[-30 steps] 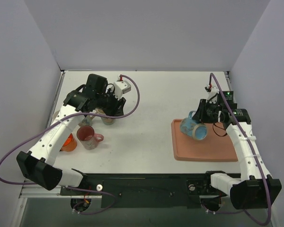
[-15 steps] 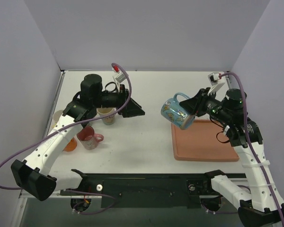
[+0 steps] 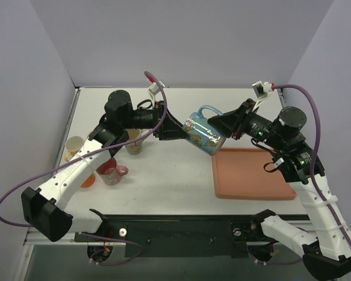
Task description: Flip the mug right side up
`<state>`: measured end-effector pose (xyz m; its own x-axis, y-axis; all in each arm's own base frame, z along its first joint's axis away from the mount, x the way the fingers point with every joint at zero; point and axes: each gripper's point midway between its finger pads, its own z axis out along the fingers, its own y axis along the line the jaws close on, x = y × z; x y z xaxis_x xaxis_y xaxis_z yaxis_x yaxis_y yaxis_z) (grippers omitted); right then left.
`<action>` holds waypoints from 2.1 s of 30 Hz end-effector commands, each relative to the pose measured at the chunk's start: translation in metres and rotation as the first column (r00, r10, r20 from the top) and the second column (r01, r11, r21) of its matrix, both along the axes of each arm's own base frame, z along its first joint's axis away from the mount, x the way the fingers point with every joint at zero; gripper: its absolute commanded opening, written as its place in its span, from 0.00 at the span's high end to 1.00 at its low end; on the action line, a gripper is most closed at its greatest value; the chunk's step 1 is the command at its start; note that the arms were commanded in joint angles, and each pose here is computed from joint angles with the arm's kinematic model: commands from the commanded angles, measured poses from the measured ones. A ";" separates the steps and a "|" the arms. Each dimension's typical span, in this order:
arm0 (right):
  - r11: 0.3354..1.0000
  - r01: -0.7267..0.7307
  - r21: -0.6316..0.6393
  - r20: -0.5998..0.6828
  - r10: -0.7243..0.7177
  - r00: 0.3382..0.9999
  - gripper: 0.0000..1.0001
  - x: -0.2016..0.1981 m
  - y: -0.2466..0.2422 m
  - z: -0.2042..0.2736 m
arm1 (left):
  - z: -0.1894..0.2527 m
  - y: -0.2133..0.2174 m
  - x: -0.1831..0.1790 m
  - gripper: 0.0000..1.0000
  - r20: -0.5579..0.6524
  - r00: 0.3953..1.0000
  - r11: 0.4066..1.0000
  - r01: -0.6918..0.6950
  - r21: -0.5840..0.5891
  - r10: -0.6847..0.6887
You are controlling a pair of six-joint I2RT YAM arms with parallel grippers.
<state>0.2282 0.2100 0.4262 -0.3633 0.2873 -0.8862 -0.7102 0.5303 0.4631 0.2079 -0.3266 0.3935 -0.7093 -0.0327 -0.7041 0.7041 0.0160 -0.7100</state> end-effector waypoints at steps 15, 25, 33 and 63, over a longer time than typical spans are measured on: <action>0.967 0.220 -0.126 -0.039 -0.227 0.973 0.63 0.048 -0.017 -0.037 | -0.035 0.017 0.005 1.00 0.032 0.996 0.981 -0.084 0.172 0.079; 0.780 0.494 -0.384 -0.185 -0.589 0.787 0.15 0.066 -0.094 -0.133 | -0.200 0.156 0.050 1.00 0.454 0.890 0.346 -0.440 0.829 0.043; 0.762 0.505 -0.404 -0.180 -0.608 0.773 0.14 0.066 -0.098 -0.149 | -0.241 0.180 0.042 1.00 0.456 0.890 0.243 -0.443 0.863 0.003; 0.725 0.502 -0.472 -0.172 -0.634 0.754 0.14 0.058 -0.111 -0.177 | -0.257 0.142 0.005 0.51 0.379 0.884 0.409 -0.250 0.878 -0.273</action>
<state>0.2850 0.1049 0.2495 -0.5195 0.2094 -0.8284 -0.0850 0.9520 0.2940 0.1977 -0.1683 0.1010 -0.4234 0.8104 -0.4049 0.8815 0.4716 0.0222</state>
